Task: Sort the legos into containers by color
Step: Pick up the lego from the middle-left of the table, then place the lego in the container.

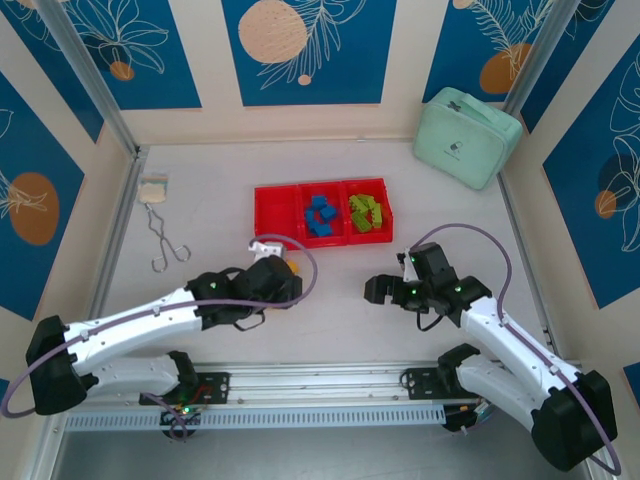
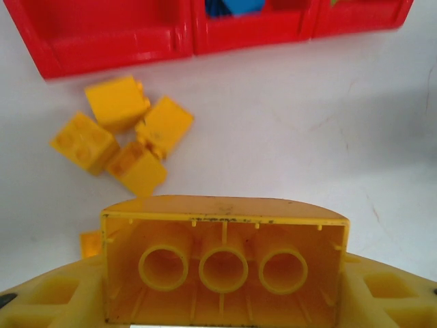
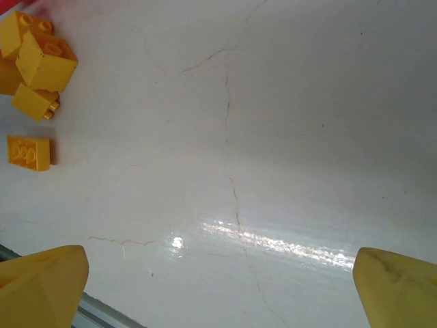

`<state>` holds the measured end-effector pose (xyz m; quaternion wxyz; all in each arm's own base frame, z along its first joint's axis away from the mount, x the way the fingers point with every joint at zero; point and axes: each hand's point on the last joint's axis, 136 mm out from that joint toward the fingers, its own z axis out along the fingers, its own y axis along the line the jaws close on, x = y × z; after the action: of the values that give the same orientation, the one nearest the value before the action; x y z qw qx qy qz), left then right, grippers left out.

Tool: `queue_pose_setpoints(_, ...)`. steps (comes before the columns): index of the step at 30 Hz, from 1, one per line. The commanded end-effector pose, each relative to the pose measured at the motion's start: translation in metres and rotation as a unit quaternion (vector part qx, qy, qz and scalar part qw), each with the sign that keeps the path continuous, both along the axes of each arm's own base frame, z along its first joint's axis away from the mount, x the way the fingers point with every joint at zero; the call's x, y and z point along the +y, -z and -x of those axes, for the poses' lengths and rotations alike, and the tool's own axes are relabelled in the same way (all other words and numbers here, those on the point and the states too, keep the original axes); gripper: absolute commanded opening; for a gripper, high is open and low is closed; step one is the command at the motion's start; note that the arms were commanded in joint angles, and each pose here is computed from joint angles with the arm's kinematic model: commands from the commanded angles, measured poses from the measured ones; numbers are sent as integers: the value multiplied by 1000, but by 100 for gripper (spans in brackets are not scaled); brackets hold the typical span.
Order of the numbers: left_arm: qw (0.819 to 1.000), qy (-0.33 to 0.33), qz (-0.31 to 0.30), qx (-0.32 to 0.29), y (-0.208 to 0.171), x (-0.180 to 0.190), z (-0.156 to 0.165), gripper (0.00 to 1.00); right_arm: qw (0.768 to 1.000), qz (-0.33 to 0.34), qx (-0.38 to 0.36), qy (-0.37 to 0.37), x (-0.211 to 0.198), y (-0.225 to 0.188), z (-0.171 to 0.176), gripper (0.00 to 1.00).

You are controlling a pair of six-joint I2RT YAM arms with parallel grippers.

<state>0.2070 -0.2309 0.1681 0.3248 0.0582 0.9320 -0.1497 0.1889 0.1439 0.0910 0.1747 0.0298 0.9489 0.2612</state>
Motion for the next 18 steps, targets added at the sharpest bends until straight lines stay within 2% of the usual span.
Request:
queue_pose_setpoints(1,998,8,-64,-21,-12,7,-31,40,999,-20,-29,-4,6,-10,-10,100)
queue_pose_setpoints(10,993,-16,-117,23,-13,2,-140,37,1000,-7,-9,0,-1,14,-7,100)
queue_pose_setpoints(15,992,-29,-108,51,0,7,-186,40,1000,-18,-21,-4,-1,15,-4,100)
queue_pose_setpoints(18,991,-26,-112,70,17,7,-202,41,999,-20,-25,-6,-1,17,-4,100)
